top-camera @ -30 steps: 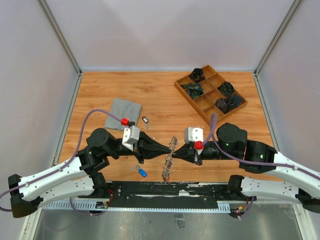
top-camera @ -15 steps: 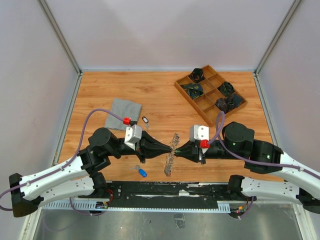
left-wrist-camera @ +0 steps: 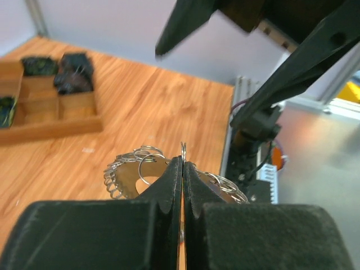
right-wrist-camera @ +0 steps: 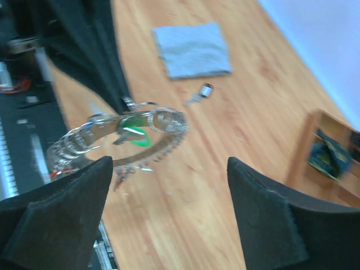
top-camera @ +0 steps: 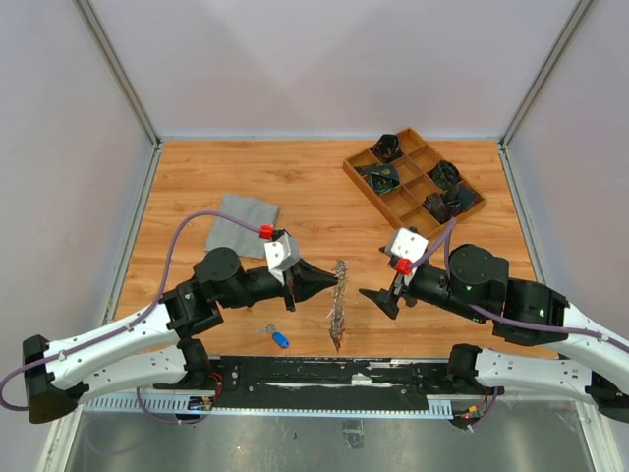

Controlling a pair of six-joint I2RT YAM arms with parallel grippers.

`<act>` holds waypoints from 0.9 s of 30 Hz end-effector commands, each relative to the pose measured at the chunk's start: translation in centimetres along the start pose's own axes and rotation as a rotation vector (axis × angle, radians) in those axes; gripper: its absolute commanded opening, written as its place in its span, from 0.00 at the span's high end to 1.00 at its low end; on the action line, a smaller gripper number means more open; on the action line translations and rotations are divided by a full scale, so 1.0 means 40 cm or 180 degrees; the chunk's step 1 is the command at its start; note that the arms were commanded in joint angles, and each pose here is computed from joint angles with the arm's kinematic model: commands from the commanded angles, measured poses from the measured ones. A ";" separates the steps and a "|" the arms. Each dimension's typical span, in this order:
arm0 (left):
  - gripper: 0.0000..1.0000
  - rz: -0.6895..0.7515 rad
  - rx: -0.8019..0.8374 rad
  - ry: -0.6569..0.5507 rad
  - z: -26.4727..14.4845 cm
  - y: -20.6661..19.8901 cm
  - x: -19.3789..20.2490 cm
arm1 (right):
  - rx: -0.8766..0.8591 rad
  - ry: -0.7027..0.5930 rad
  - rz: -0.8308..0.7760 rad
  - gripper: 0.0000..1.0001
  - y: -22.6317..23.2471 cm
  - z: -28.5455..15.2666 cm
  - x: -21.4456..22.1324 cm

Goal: Put the keys on the keyring

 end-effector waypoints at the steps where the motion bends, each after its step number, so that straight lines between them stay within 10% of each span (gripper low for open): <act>1: 1.00 0.0059 -0.0578 0.0388 0.009 0.072 0.041 | 0.1230 0.0022 0.0231 0.05 -0.108 -0.029 -0.001; 11: 0.99 -0.0164 -0.0790 0.0854 0.085 0.160 0.170 | 0.1608 0.0056 0.0584 0.02 -0.127 -0.032 0.043; 27: 1.00 -0.0288 -0.0522 0.0544 0.261 0.217 0.158 | 0.1691 -0.0081 0.0889 0.02 -0.133 -0.080 0.122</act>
Point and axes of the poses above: each gripper's point midway between its finger pads, its own z axis out along the fingers, its own y axis along the line the jaws close on, x = y × z, the point moved 5 cm from there along -z, back along the fingers, and after that the axes turned 12 degrees about z, right-handed, at the moved point
